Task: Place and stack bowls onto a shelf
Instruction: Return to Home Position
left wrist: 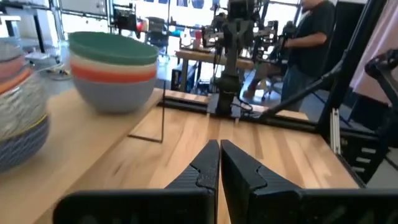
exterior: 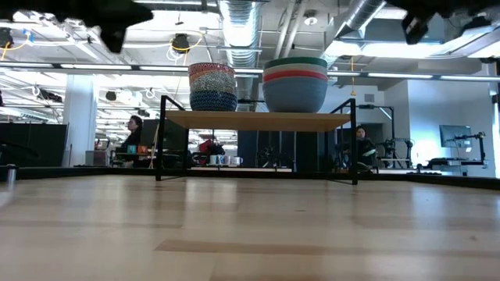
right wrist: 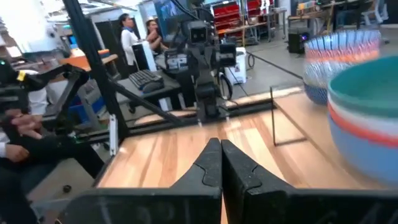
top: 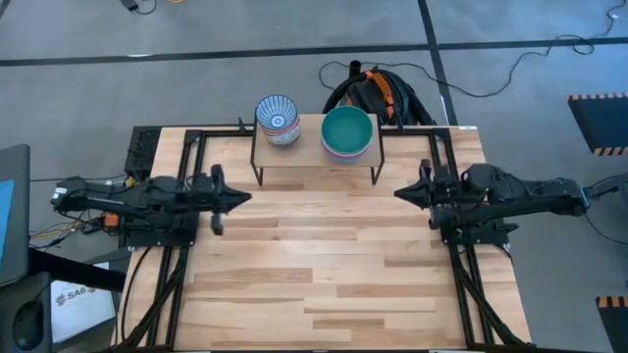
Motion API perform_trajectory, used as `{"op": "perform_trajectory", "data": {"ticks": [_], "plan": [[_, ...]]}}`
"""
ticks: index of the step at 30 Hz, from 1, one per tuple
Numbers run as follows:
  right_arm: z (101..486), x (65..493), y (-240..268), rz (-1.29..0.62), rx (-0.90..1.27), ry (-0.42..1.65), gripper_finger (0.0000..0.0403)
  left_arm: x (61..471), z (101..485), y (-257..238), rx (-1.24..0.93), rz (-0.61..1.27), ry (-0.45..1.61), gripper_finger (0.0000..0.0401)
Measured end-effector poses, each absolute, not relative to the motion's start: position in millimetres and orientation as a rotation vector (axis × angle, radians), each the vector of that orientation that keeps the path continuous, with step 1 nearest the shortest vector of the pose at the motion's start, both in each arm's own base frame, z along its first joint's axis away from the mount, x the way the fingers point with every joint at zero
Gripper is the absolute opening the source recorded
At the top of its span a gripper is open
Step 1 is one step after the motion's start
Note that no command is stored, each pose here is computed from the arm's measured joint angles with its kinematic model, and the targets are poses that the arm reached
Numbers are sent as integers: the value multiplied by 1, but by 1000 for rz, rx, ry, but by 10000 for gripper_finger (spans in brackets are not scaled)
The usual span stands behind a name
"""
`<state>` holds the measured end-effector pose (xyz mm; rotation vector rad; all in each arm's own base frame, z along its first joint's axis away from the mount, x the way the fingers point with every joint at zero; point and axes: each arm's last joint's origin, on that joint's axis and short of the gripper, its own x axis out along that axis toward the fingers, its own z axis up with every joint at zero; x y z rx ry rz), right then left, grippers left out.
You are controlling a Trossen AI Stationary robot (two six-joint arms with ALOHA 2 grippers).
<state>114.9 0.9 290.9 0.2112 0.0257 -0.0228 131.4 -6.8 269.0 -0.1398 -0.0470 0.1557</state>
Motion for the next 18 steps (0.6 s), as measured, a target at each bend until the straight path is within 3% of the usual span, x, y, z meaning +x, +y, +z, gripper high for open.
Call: {"op": "perform_trajectory", "data": {"ticks": [11,18], "plan": [[240,112,7,-16,252,-24,16,91,217,-2,-145,146,-158,0],[212,112,9,1,231,-55,16,86,206,-2,-70,156,-92,0]]}}
